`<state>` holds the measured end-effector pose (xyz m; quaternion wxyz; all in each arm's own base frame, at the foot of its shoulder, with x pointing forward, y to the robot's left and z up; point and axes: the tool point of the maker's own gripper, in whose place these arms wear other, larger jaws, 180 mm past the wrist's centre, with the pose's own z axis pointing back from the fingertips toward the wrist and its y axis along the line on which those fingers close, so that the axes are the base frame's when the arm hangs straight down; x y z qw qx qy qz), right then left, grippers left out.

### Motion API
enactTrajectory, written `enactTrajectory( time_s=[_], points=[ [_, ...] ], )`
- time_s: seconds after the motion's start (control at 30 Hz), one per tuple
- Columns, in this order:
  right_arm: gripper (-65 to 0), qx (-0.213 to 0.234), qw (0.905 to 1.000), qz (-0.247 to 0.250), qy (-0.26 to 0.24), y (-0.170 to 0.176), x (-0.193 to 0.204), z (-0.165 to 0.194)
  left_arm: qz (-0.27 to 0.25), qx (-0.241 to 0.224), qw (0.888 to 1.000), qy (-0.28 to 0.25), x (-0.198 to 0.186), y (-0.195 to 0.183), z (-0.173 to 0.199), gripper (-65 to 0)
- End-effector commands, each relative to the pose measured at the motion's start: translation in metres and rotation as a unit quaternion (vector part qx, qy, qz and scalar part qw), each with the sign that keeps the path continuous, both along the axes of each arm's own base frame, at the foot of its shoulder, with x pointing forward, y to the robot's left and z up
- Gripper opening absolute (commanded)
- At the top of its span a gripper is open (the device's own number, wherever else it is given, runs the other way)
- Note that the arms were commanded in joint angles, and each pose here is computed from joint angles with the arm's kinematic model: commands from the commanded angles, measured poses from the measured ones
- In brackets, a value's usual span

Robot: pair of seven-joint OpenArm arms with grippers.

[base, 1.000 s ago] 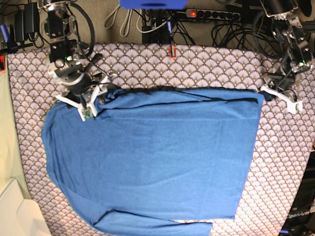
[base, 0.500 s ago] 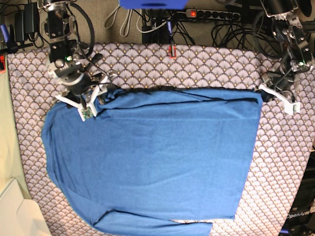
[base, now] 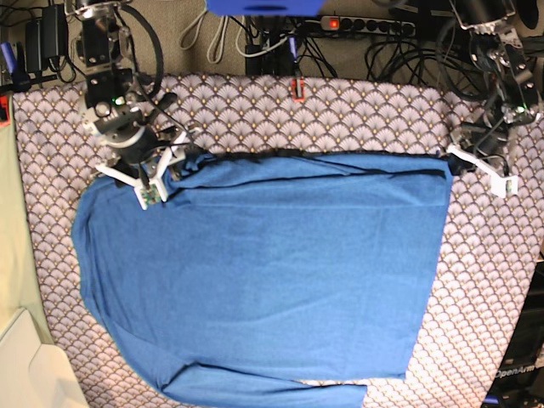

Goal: Fold the T-shirt properly
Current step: 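Hold the collar edge taut with both grippers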

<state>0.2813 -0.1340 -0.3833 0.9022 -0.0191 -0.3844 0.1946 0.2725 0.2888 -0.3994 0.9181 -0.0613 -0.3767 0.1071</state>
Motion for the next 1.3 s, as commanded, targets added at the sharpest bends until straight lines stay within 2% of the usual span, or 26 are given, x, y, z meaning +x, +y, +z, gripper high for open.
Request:
enactTrajectory(
  time_s=[0.0, 0.4, 0.53, 0.7, 0.9, 1.27],
  points=[
    [-33.9, 0.003, 0.9997, 0.003, -0.025, 0.0, 0.009, 0.013, -0.001, 0.007, 1.0, -0.023, 0.008, 0.006, 0.014, -50.0],
    [-33.9, 0.002, 0.9997, 0.003, -0.023, 0.0, 0.008, 0.012, -0.003, 0.006, 1.0, -0.029, 0.012, 0.004, 0.015, -49.6],
    [-33.9, 0.003, 0.9998, 0.003, -0.019, 0.0, 0.004, 0.01, 0.001, 0.004, 1.0, -0.03, 0.012, 0.004, 0.014, -45.6],
    [-33.9, 0.003, 0.9998, 0.003, -0.018, 0.0, 0.003, 0.009, 0.0, 0.004, 0.999, -0.035, 0.018, 0.005, 0.019, -45.2],
    [-33.9, 0.003, 0.9998, 0.003, -0.018, 0.0, 0.003, 0.009, 0.013, -0.02, 1.0, -0.006, 0.016, 0.006, -0.006, -45.2],
    [-33.9, 0.003, 0.9998, 0.005, -0.019, 0.002, 0.004, 0.01, 0.016, -0.025, 1.0, -0.003, 0.016, 0.005, -0.011, -45.1]
  ],
)
